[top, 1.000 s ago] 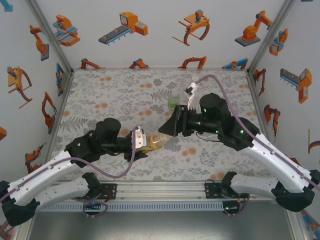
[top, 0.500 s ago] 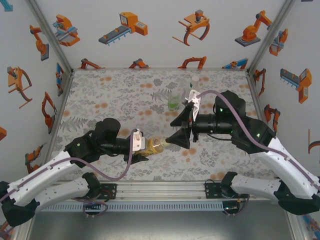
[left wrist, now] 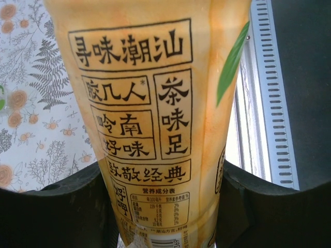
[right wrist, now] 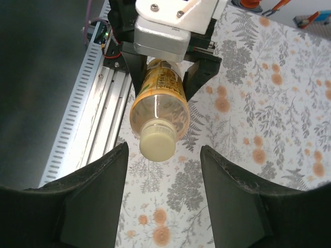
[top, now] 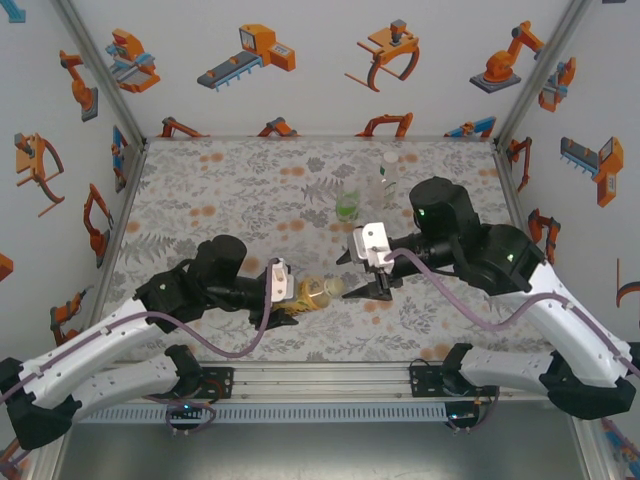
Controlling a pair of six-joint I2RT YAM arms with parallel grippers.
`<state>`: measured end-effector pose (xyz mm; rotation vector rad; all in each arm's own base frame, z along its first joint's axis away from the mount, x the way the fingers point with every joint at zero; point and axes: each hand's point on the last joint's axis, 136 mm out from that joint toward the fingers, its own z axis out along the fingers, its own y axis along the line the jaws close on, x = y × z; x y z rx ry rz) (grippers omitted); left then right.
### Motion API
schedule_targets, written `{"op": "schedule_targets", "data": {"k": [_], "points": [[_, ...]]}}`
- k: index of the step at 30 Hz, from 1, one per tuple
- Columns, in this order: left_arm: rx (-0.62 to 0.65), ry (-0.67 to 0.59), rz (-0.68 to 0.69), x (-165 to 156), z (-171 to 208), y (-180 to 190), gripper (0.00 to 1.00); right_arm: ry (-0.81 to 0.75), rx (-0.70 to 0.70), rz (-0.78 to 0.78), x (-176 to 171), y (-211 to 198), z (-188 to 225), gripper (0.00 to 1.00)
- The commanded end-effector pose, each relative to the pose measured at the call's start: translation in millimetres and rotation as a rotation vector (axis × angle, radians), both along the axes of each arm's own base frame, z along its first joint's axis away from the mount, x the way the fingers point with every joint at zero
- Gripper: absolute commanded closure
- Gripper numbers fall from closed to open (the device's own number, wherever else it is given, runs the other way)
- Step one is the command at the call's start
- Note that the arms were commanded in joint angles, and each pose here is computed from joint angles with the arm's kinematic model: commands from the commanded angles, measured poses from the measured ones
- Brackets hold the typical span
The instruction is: Screw on the bottle caps
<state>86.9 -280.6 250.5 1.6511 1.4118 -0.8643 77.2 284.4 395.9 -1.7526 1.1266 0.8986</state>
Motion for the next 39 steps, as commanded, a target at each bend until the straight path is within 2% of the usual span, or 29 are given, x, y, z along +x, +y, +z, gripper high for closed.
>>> {"op": "schedule_targets", "data": {"k": [1,22,28,34,37,39], "points": [[-0.026,0.014,-0.032,-6.4,10.6,-1.6,1.0,-0.062,0.049,0.07,-7.9,1.4,2.1,0.47],[-0.027,0.022,-0.023,-5.9,10.3,-1.4,1.0,0.007,0.052,0.085,-11.9,5.3,-11.8,0.63],[-0.04,0.017,-0.018,-5.8,13.6,-1.0,1.0,0.057,0.031,0.064,-11.2,5.3,-16.6,0.74],[-0.061,0.0,0.006,-2.7,18.0,0.2,1.0,0.289,0.033,-0.111,6.9,15.0,-24.7,0.85],[-0.062,-0.014,0.034,1.6,16.6,1.8,1.0,0.479,0.034,-0.294,28.1,19.9,-34.8,1.0],[-0.053,-0.021,0.056,5.2,14.1,3.0,1.0,0.618,0.037,-0.442,44.8,20.4,-40.8,1.0]]}}
